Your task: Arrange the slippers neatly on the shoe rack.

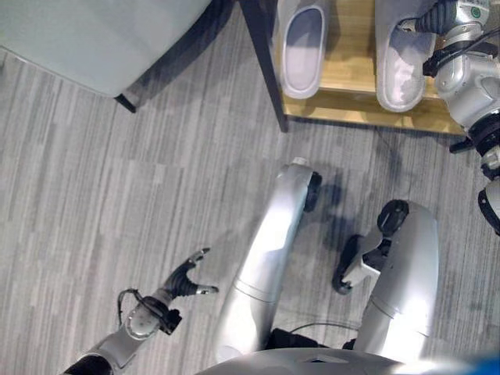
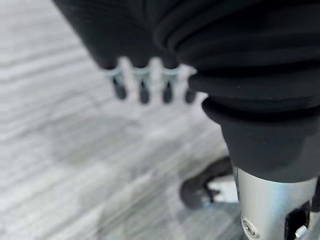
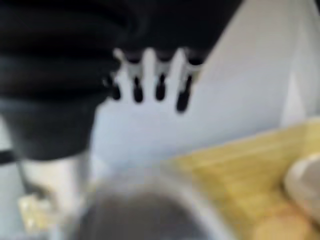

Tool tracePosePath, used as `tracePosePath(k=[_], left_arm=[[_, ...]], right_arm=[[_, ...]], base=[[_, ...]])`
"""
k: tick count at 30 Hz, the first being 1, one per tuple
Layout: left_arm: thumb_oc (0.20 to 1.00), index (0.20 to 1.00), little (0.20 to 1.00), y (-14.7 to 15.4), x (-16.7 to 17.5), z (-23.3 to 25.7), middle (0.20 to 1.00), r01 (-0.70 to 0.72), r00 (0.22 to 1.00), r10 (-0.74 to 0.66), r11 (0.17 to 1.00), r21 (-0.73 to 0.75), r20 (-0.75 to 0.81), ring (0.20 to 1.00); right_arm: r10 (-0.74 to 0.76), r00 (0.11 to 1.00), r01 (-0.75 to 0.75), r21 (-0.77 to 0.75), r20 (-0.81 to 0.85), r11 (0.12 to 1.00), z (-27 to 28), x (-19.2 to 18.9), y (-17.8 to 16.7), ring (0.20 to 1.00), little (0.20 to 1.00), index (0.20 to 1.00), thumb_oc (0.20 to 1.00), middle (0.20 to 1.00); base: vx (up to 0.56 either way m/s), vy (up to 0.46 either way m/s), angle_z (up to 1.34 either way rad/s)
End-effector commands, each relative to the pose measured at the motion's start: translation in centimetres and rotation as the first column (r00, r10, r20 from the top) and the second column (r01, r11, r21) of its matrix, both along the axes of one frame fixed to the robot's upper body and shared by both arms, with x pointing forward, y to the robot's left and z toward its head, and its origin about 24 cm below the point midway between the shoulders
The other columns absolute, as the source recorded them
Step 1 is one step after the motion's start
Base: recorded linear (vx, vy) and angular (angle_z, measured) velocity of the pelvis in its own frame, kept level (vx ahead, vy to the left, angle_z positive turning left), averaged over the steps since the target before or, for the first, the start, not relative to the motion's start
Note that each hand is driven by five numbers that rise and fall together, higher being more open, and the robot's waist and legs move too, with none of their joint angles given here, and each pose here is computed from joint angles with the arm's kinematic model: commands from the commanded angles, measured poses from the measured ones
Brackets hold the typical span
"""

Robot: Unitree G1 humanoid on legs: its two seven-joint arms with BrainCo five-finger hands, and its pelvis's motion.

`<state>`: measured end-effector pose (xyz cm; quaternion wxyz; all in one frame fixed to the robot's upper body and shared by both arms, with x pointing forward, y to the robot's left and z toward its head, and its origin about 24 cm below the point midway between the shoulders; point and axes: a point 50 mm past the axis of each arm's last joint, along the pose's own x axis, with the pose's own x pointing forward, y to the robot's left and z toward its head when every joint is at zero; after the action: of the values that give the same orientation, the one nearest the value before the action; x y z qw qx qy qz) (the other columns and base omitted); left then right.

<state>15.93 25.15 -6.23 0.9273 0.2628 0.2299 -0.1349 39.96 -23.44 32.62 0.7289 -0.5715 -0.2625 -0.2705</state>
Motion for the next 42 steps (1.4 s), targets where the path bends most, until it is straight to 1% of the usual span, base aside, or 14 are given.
tracePosePath(k=[1,6,7,11,13,14,16,21,23,24,32,34,36,42], left_arm=[[1.0,1.0,1.0,-1.0,-2.2,-1.0,1.0,0.006,0.998,-0.008,0.999,-0.034,-0.058,1.0],[1.0,1.0,1.0,-0.9,-2.6,-1.3,1.0,0.033,0.996,-0.033,0.999,-0.002,-0.083,1.0],[1.0,1.0,1.0,-0.9,-2.9,-1.6,1.0,0.049,0.994,-0.047,0.999,0.013,-0.101,1.0],[1.0,1.0,1.0,-0.9,-3.3,-1.9,1.0,0.063,0.992,-0.058,0.997,0.039,-0.113,1.0],[1.0,1.0,1.0,-0.6,-3.7,-2.1,1.0,0.037,0.992,-0.032,0.999,0.04,-0.125,1.0],[1.0,1.0,1.0,-0.6,-3.7,-2.1,1.0,0.037,0.992,-0.031,0.999,0.04,-0.125,1.0],[1.0,1.0,1.0,-0.3,-4.2,-2.4,1.0,0.009,0.991,-0.003,0.999,0.046,-0.137,1.0],[1.0,1.0,1.0,-0.2,-5.0,-2.6,1.0,0.008,0.987,-0.001,0.999,0.047,-0.158,1.0],[1.0,1.0,1.0,-0.3,-5.4,-2.8,1.0,0.009,0.985,-0.002,0.999,0.043,-0.173,1.0],[1.0,1.0,1.0,-0.4,-5.5,-2.8,1.0,0.009,0.984,-0.002,0.999,0.041,-0.176,1.0],[1.0,1.0,1.0,-0.6,-5.9,-3.0,1.0,0.011,0.983,-0.003,0.999,0.042,-0.182,1.0],[1.0,1.0,1.0,-0.6,-5.8,-3.1,1.0,0.002,0.984,0.006,0.999,0.045,-0.178,1.0],[1.0,1.0,1.0,-0.7,-5.7,-3.0,1.0,0.001,0.985,0.006,0.999,0.043,-0.174,1.0],[1.0,1.0,1.0,-0.7,-5.6,-3.1,1.0,-0.002,0.985,0.011,0.999,0.051,-0.174,1.0]], right_arm=[[0.081,0.988,-0.085,0.026,0.133,0.996,3.7,-1.0,1.4,1.0,1.0,1.0,1.0,1.0],[0.078,0.991,-0.086,0.065,0.109,0.994,3.1,-0.6,1.5,1.0,1.0,1.0,1.0,1.0],[0.103,0.989,-0.114,0.104,0.107,0.988,2.8,-0.4,1.9,1.0,1.0,1.0,1.0,1.0],[0.146,0.98,-0.168,0.161,0.137,0.972,2.7,-0.5,2.3,1.0,1.0,1.0,1.0,1.0],[0.206,0.966,-0.236,0.217,0.155,0.947,2.3,-0.7,2.2,1.0,1.0,1.0,1.0,1.0],[0.206,0.966,-0.236,0.218,0.155,0.947,2.3,-0.7,2.2,1.0,1.0,1.0,1.0,1.0],[0.258,0.952,-0.295,0.269,0.163,0.917,1.6,-1.1,1.5,1.0,1.0,1.0,1.0,1.0],[0.284,0.951,-0.307,0.283,0.119,0.909,-0.2,-1.4,0.5,1.0,1.0,1.0,1.0,1.0],[0.308,0.943,-0.332,0.369,0.125,0.868,-1.7,-1.5,-0.3,1.0,1.0,1.0,1.0,1.0],[0.305,0.945,-0.327,0.38,0.118,0.865,-2.1,-1.6,-0.6,1.0,1.0,1.0,1.0,1.0],[0.351,0.933,-0.354,0.371,0.077,0.859,-4.5,-2.3,-0.7,1.0,1.0,1.0,1.0,1.0],[0.372,0.922,-0.382,0.404,0.107,0.831,-5.0,-2.5,-0.4,1.0,1.0,1.0,1.0,1.0],[0.393,0.916,-0.393,0.382,0.082,0.836,-5.3,-2.6,0.1,1.0,1.0,1.0,1.0,1.0],[0.438,0.896,-0.429,0.386,0.071,0.816,-6.1,-2.7,1.1,1.0,1.0,1.0,1.0,1.0]], base=[[0.0,0.0,0.0],[-0.01,-0.001,0.0],[0.0,0.0,0.0],[0.0,0.0,0.0],[-0.01,-0.003,0.02],[0.0,0.0,0.0],[0.0,0.0,0.0],[-0.01,-0.006,-0.03],[-0.01,-0.006,-0.06],[-0.01,-0.007,-0.04],[0.0,0.0,0.0],[0.0,0.0,0.0],[0.0,0.0,0.0],[0.0,0.0,0.0]])
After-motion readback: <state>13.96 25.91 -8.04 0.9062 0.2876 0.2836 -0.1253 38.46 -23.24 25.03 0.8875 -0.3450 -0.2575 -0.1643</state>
